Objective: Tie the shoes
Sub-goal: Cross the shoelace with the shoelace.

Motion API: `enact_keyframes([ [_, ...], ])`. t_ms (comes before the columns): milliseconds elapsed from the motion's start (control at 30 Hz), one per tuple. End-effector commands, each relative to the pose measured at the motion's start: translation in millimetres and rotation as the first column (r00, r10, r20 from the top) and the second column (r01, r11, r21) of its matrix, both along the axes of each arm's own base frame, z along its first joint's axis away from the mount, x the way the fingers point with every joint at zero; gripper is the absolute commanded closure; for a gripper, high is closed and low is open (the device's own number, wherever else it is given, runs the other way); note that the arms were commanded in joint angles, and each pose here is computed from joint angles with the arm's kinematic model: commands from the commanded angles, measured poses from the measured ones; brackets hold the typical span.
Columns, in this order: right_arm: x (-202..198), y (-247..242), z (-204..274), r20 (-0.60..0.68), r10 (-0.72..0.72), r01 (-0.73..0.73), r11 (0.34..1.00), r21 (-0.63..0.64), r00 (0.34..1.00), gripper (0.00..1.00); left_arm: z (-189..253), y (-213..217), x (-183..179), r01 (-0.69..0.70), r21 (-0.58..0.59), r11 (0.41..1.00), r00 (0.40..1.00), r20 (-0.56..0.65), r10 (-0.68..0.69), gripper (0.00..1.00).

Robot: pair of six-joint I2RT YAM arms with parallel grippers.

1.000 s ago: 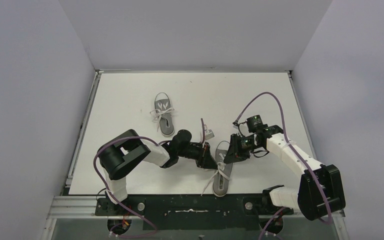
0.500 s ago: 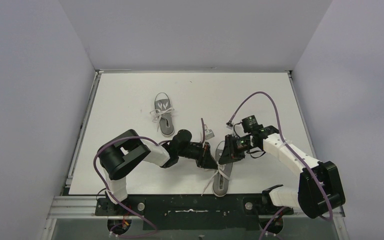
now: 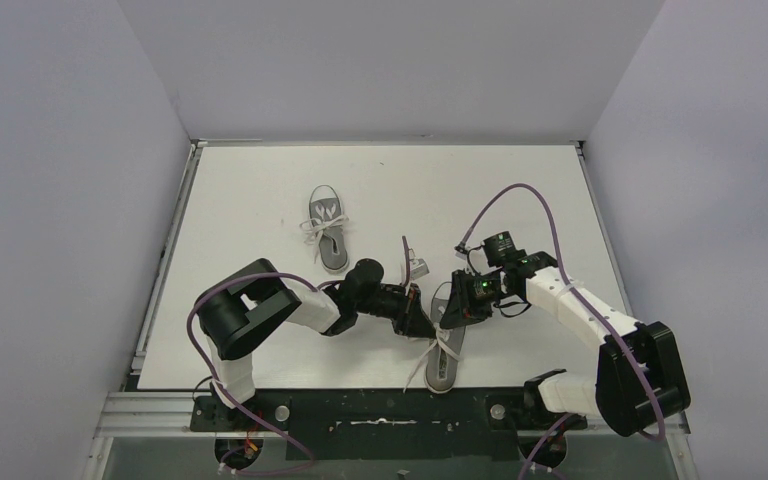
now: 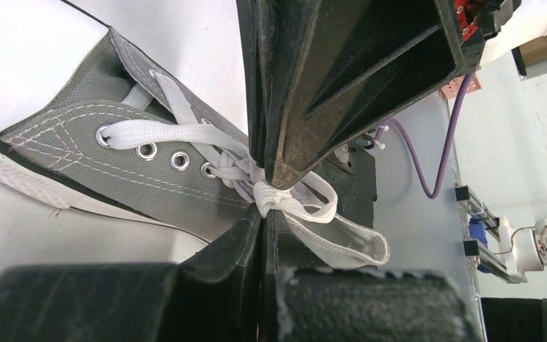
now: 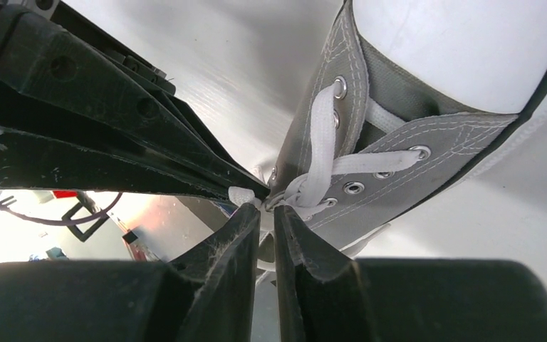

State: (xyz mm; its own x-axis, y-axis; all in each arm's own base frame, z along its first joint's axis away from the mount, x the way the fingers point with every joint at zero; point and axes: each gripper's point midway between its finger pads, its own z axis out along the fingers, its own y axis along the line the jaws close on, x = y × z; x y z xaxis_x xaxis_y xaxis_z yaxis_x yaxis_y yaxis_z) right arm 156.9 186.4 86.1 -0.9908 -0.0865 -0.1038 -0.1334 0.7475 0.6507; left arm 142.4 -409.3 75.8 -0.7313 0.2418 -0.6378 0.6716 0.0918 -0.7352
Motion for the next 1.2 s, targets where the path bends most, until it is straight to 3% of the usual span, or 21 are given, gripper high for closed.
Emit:
enact_keyframes([
  [0,14.0,-0.9,-0.8,0.032,-0.025,0.025,1.000,-0.007,0.999,0.82,26.4,-9.7,4.1,0.023,-0.084,0.996,0.997,0.076,-0.017,1.00],
  [300,14.2,-8.2,-1.6,0.026,-0.058,0.058,0.998,-0.005,0.998,0.82,26.5,-9.5,1.8,0.033,-0.084,0.996,0.997,0.076,-0.027,1.00],
  [500,-4.1,14.1,0.2,0.010,0.052,-0.052,0.997,0.060,0.999,0.86,27.7,-10.4,2.7,0.035,-0.088,0.996,0.997,0.078,-0.028,1.00],
  [667,-7.1,21.1,7.0,0.017,0.050,-0.051,0.993,0.106,0.999,0.87,26.7,-10.5,4.3,0.033,-0.087,0.996,0.997,0.077,-0.026,1.00],
  [1167,-8.8,25.3,18.8,0.032,0.066,-0.070,0.987,0.145,0.997,0.83,30.2,-11.8,4.6,0.044,-0.091,0.995,0.996,0.080,-0.036,1.00],
])
